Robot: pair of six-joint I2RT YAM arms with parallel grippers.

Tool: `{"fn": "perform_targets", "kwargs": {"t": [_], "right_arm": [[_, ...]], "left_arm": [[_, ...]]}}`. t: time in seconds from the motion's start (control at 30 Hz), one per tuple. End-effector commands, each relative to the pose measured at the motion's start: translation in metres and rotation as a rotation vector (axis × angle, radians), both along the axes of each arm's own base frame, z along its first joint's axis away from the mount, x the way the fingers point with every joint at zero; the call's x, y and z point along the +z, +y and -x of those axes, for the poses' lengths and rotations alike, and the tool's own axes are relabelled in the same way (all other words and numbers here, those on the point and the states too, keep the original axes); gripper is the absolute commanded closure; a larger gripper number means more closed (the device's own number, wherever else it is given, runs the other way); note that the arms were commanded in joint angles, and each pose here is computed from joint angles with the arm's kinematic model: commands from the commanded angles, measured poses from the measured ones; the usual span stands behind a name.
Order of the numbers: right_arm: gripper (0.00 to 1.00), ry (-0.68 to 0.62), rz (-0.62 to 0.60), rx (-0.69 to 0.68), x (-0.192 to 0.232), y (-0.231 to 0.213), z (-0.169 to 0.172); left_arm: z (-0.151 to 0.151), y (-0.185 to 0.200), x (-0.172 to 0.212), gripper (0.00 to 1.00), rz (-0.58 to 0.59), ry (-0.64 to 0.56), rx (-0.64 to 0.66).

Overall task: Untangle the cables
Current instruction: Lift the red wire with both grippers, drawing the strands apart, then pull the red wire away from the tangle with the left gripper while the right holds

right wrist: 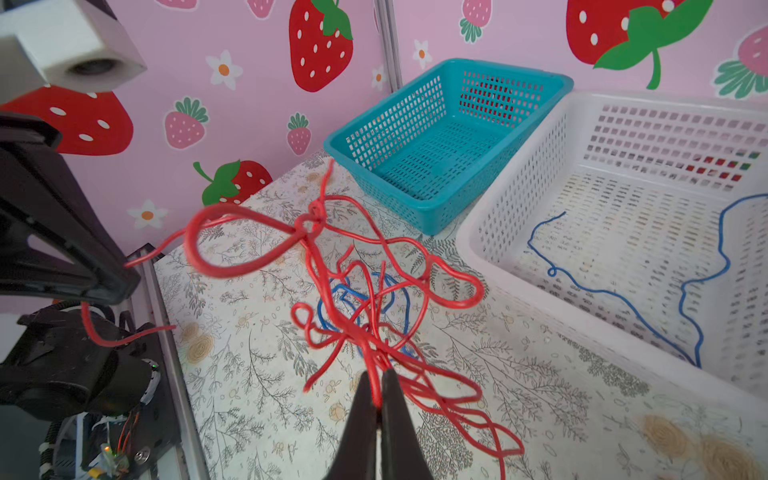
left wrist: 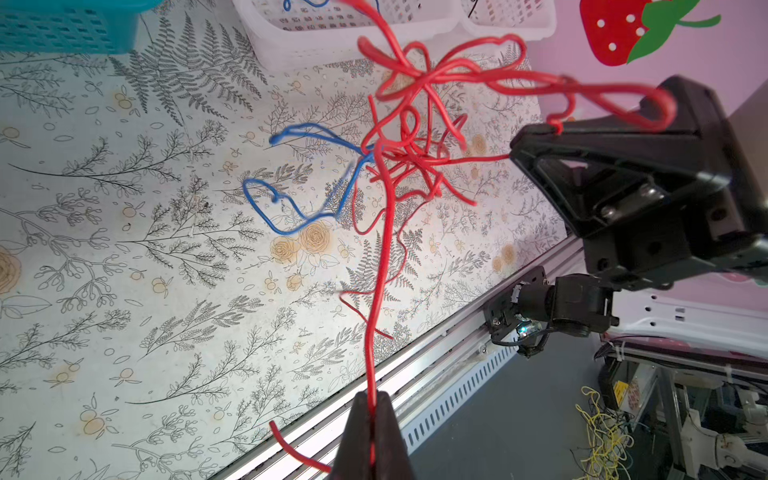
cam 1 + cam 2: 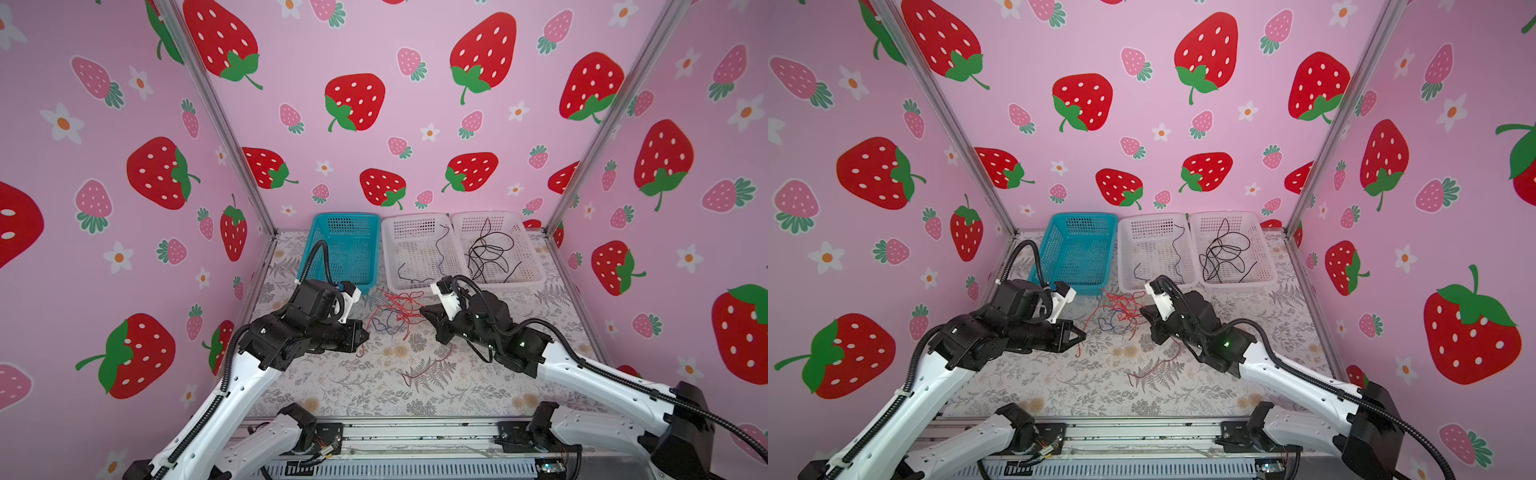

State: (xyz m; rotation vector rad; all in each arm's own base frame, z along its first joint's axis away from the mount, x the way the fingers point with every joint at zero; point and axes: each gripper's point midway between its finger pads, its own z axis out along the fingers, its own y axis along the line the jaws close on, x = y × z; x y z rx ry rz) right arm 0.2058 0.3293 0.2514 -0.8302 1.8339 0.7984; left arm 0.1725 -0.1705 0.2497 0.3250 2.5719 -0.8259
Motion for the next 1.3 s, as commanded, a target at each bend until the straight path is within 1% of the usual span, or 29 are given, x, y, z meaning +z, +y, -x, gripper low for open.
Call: {"fn": "perform_targets", "kwargs": {"t": [0.0, 0.07, 0.2, 0.23, 0.3, 0.47, 0.57, 0.77, 0.87, 0.97, 1.0, 1.07, 1.1, 1.17, 1.27], "right_arm": [[1.0, -0.055, 0.053, -0.051, 0.001, -0.006, -0.01], [1.0, -0.067, 0.047, -0.085, 0.003, -0.015, -0.012], [1.0, -0.086, 0.01, -0.123, 0.017, -0.025, -0.014], [1.0, -0.085, 0.006, -0.135, 0.018, -0.026, -0.015], [1.0, -0.077, -0.001, -0.156, 0.017, -0.028, -0.02], [1.0, -0.068, -0.073, 0.012, 0.024, 0.001, -0.003], [1.0, -0.063, -0.07, 0.075, 0.023, 0.017, 0.0], [1.0, -0.069, -0.04, 0.055, 0.02, 0.028, -0.012], [1.0, -0.065, -0.047, 0.074, 0.019, 0.038, -0.012], [1.0, -0.054, -0.02, 0.005, 0.01, 0.038, -0.025], [1.0, -0.05, -0.002, -0.039, 0.005, 0.034, -0.031], [1.0, -0.03, 0.046, -0.166, -0.009, 0.02, -0.049], [1.0, -0.02, 0.061, -0.199, -0.014, 0.014, -0.055], [1.0, 0.038, 0.067, -0.278, -0.027, -0.003, -0.069], [1.0, 0.164, 0.033, -0.345, -0.05, -0.031, -0.086]], "left_arm": [[0.018, 0.008, -0.003, 1.0, -0.038, 0.029, -0.047], [0.023, 0.015, -0.005, 1.0, -0.074, 0.027, -0.052], [0.037, 0.026, -0.02, 1.0, -0.147, 0.087, -0.09], [0.041, 0.025, -0.022, 1.0, -0.144, 0.105, -0.109], [0.053, 0.016, -0.023, 1.0, -0.101, 0.134, -0.17], [0.069, 0.001, -0.025, 1.0, -0.1, 0.141, -0.272], [0.072, -0.009, -0.025, 1.0, -0.094, 0.137, -0.312], [0.076, -0.022, -0.026, 1.0, -0.078, 0.143, -0.378], [0.079, -0.031, -0.018, 1.0, -0.017, 0.128, -0.405], [0.082, -0.038, -0.011, 1.0, 0.034, 0.117, -0.431], [0.082, -0.037, -0.008, 1.0, 0.041, 0.107, -0.43], [0.088, -0.04, 0.002, 1.0, 0.09, 0.086, -0.456], [0.091, -0.039, 0.007, 1.0, 0.109, 0.077, -0.465], [0.096, -0.035, 0.014, 1.0, 0.119, 0.052, -0.475], [0.099, -0.028, 0.027, 1.0, 0.135, -0.003, -0.463]]}}
